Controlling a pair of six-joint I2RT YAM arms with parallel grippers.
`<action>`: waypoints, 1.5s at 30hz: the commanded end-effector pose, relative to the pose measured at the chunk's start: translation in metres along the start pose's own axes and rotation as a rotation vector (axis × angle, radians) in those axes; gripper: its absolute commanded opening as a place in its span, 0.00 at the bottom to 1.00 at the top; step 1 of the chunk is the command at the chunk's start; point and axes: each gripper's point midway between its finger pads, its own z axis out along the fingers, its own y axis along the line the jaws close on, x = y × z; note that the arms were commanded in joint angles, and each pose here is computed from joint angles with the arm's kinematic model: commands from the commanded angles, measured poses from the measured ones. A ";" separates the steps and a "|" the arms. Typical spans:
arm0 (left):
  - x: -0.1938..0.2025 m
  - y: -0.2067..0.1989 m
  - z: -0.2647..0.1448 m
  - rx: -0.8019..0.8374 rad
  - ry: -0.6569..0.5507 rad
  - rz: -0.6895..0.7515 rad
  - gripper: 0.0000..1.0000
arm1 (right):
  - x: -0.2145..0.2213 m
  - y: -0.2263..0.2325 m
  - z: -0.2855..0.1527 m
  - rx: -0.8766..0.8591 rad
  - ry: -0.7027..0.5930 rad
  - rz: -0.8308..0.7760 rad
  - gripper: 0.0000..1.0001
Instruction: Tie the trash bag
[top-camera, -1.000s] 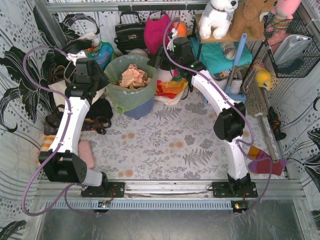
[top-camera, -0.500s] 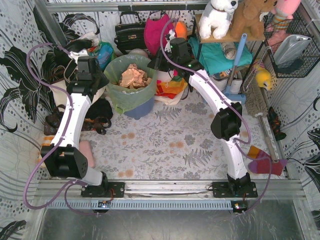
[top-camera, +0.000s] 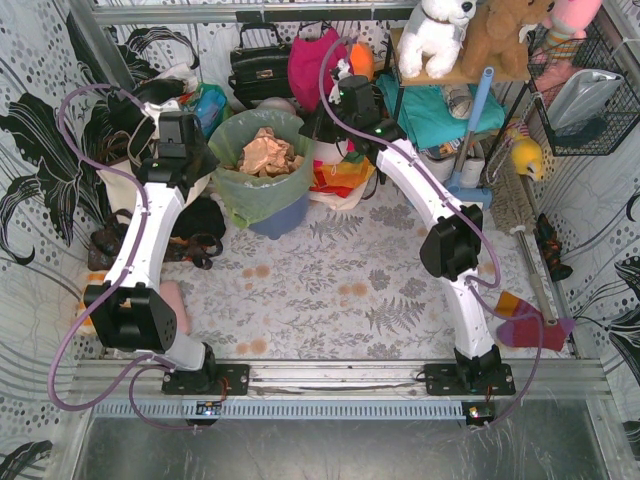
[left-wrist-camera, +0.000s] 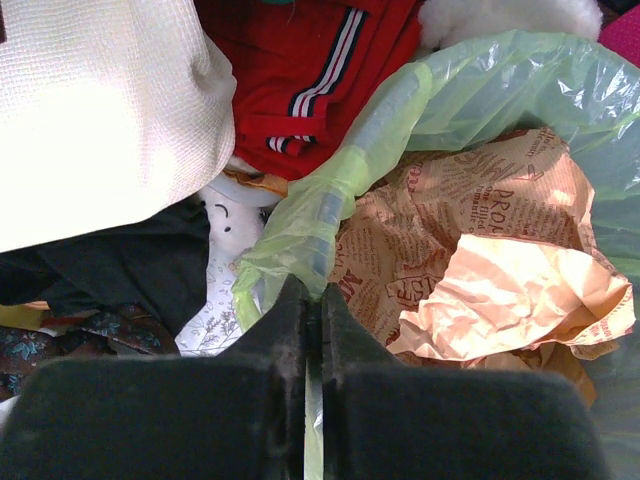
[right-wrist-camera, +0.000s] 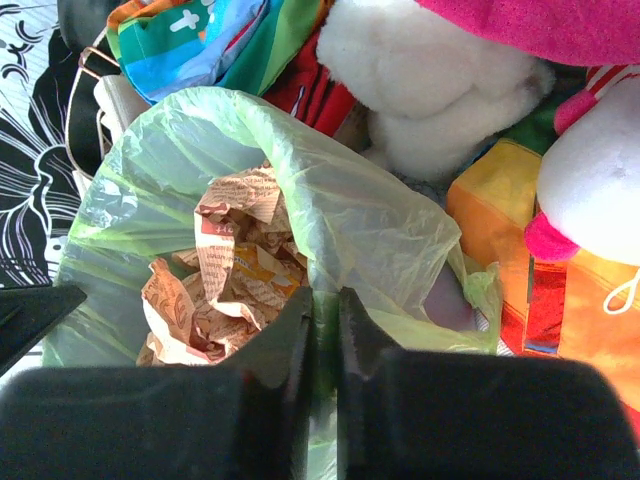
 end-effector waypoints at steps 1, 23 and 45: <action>-0.019 -0.014 -0.004 0.054 -0.037 0.015 0.00 | -0.003 0.008 -0.004 -0.005 -0.002 -0.023 0.00; 0.048 -0.091 -0.113 0.377 0.169 0.189 0.00 | 0.035 0.058 -0.122 0.073 0.074 -0.055 0.00; 0.196 -0.156 -0.231 0.675 0.465 0.350 0.00 | 0.164 0.063 -0.330 0.178 0.302 0.051 0.00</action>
